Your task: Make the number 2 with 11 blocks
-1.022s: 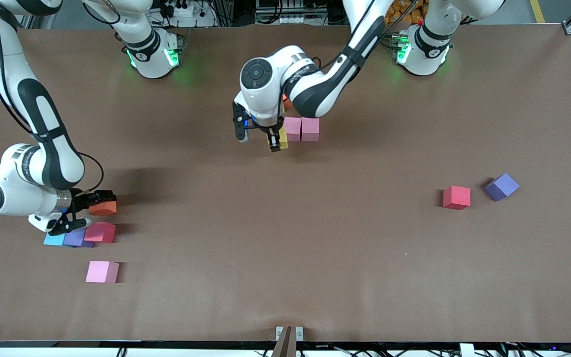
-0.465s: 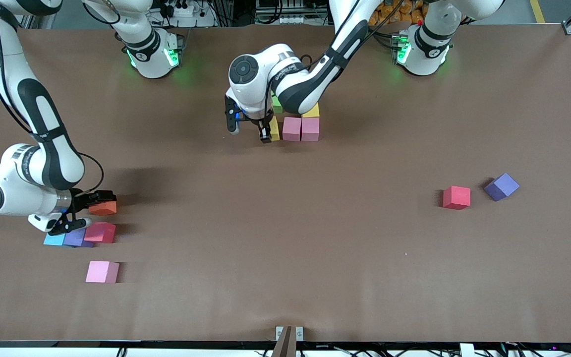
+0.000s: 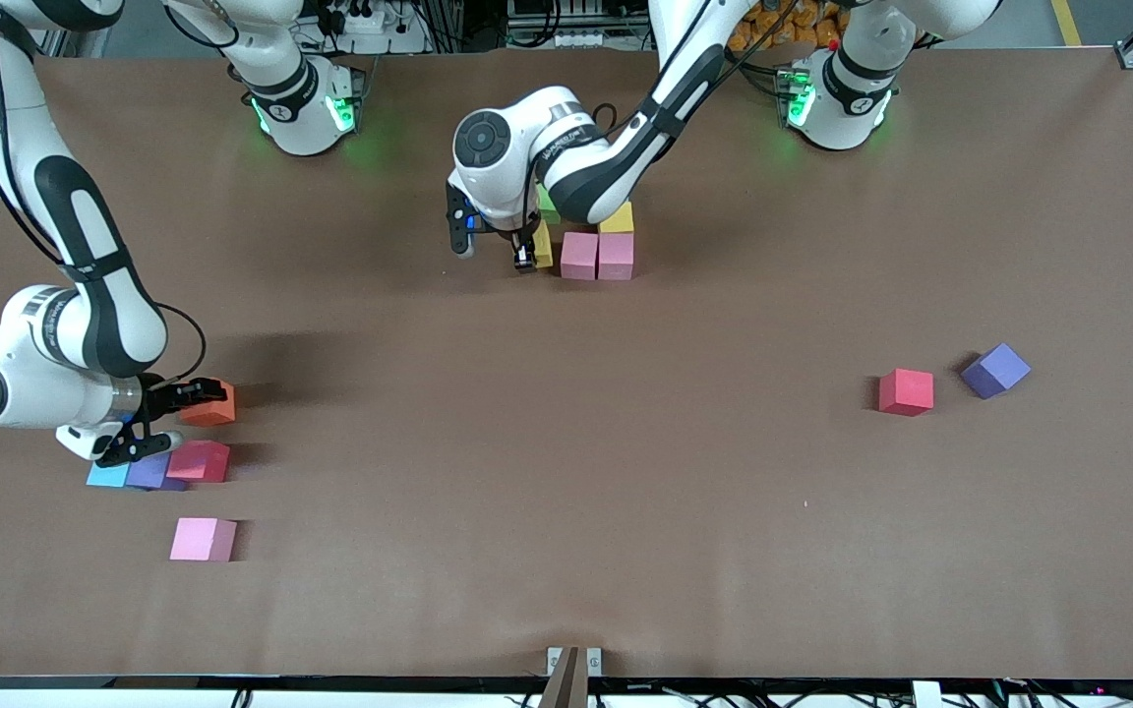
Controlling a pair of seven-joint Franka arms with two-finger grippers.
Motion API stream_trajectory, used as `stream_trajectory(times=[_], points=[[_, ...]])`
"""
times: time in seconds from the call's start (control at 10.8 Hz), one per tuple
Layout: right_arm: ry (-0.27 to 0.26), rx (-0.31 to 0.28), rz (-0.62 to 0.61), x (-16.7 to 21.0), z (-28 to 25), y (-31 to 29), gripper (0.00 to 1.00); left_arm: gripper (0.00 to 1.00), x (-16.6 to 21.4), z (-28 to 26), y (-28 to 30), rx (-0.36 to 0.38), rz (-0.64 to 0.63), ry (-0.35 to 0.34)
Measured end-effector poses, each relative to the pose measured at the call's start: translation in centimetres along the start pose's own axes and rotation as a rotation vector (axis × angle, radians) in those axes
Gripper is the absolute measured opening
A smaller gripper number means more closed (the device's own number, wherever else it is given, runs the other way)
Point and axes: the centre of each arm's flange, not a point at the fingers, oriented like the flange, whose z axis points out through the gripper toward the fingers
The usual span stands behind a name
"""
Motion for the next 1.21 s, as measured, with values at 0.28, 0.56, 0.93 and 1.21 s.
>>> stream_trajectory(times=[0.28,0.56,0.93,1.21], points=[[0.002,0.0,-0.003,0.2,-0.2,-0.2,0.56,0.61,0.1,0.8,0.2,0.015,0.044,0.015],[0.016,-0.003,-0.02,1.0,-0.8,-1.1,0.56,0.61,0.4,2.0,1.5,0.032,0.096,-0.004],[-0.019,0.012,-0.038,1.3,-1.2,-2.4,0.56,0.61,0.0,4.1,1.5,0.042,0.119,-0.041],[-0.019,0.005,-0.056,2.2,-2.3,-3.9,0.56,0.61,0.1,4.6,1.5,0.043,0.121,-0.034]])
